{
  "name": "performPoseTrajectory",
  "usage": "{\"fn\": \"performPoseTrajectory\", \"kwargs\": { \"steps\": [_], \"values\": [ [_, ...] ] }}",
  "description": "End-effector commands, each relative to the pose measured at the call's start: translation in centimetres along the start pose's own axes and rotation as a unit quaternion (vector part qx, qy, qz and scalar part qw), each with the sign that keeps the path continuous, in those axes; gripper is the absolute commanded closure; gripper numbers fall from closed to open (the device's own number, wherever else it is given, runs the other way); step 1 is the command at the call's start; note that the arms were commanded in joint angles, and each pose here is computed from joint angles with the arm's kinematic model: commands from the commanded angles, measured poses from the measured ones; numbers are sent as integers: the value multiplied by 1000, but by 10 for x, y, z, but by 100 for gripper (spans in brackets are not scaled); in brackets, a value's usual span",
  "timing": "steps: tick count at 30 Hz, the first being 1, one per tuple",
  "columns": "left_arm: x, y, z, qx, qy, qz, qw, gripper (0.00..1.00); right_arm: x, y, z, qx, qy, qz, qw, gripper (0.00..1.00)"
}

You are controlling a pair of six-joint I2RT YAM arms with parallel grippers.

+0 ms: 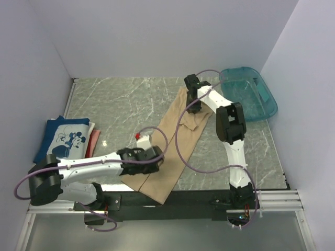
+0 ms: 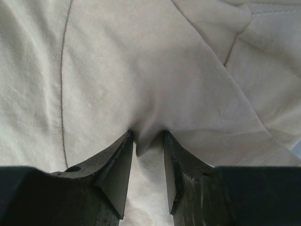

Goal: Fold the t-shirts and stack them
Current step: Fold the tshirt

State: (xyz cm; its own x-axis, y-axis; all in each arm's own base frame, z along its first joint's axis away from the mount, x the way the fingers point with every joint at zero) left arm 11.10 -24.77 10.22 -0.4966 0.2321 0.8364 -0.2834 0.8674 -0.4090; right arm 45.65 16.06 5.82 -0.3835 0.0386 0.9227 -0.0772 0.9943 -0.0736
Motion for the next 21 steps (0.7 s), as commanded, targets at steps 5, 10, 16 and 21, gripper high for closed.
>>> {"fn": "performPoseTrajectory", "kwargs": {
  "steps": [5, 10, 16, 21],
  "values": [
    [-4, -35, -85, 84, -24, 91, 992, 64, -12, 42, -36, 75, -21, -55, 995, 60],
    [-32, -45, -129, 114, -26, 87, 989, 62, 10, 71, -78, 102, -112, -148, 977, 53],
    [-69, -39, -126, 74, 17, 54, 996, 67, 53, 73, -111, 87, -184, -159, 966, 48],
    [-74, -27, -96, 38, 54, 66, 996, 71, 84, 48, -107, 54, -194, -114, 973, 48]
  ]
}}
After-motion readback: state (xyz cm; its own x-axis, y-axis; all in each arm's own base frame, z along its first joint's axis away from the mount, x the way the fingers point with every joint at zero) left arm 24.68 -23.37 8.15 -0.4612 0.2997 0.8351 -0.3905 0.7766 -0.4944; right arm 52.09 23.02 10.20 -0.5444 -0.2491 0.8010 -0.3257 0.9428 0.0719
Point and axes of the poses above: each gripper's point midway between its finger pads, its own x axis back along the fingers, its own y axis along the line the jaws close on, z = x × y, the point moved 4 cm from there along x, back along the fingers, and after that the axes turned 14 degrees about x, right-handed, at the moved point
